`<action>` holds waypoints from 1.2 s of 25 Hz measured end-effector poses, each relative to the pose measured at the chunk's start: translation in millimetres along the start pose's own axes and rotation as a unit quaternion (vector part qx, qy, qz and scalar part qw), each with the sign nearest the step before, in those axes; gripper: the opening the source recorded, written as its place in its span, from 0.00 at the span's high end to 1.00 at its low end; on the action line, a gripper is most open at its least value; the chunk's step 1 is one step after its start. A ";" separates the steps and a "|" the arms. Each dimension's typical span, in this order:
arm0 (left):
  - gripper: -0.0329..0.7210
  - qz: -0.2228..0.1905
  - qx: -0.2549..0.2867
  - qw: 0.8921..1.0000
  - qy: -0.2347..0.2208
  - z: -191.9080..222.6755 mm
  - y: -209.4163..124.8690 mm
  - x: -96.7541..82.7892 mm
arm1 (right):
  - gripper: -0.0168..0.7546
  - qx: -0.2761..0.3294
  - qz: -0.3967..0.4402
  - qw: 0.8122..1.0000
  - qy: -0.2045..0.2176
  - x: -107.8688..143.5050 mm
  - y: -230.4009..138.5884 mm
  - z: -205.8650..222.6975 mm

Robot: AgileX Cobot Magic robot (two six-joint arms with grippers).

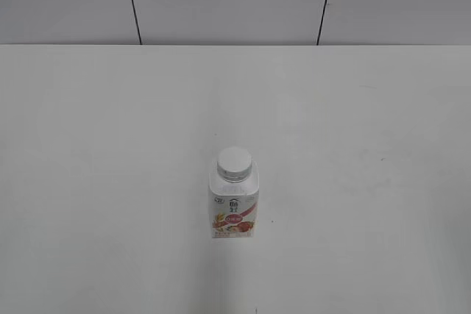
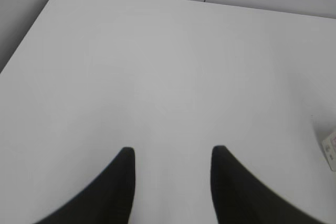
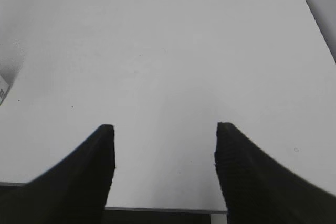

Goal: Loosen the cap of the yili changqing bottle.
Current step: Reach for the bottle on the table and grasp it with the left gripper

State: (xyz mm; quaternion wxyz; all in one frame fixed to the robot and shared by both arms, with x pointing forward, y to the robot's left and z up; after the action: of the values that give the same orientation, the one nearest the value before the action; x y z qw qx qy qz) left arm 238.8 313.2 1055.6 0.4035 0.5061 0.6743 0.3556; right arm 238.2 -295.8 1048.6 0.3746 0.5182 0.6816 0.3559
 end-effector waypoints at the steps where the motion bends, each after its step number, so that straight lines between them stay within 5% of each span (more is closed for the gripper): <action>1: 0.55 -0.002 0.001 1.000 -0.003 0.0 -0.2 -0.5 | 0.35 0.000 0.000 1.000 0.000 0.0 0.0 0.0; 5: 0.55 0.008 -0.020 1.000 0.006 -1.3 4.6 1.2 | 0.35 0.000 0.000 1.000 0.000 0.0 0.0 0.0; 10: 0.55 0.094 -0.094 0.991 0.002 0.9 32.9 -5.4 | 0.35 0.000 0.000 1.000 0.000 0.0 0.0 0.0; 17: 0.55 0.154 -0.095 0.983 -0.013 39.8 63.0 -22.4 | 0.35 0.000 0.000 1.000 0.000 0.0 0.0 0.0; 25: 0.55 0.167 -0.121 0.977 -0.060 104.7 93.3 -48.9 | 0.35 0.000 0.000 1.000 0.000 0.0 0.0 0.0; 30: 0.55 0.137 -0.113 0.980 -0.084 161.7 96.8 -62.7 | 0.35 0.000 0.000 1.000 0.000 0.0 0.0 0.0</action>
State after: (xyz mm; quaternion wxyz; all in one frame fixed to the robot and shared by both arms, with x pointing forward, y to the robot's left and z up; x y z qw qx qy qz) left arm 433.5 286.7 1085.0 0.4609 0.5730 0.5174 0.4376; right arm 238.2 -295.8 1048.6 0.3746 0.5182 0.6816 0.3559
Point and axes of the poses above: a point on each arm's last joint axis where the gripper is mounted, z pointing out along that axis toward the gripper, x along the wrist's bending axis when the last joint is at zero, y = z × x, the point moved 1 cm from there along z, pointing out along that axis toward the gripper, and after that the axes turned 6 degrees about -z, right-handed, at the moved point
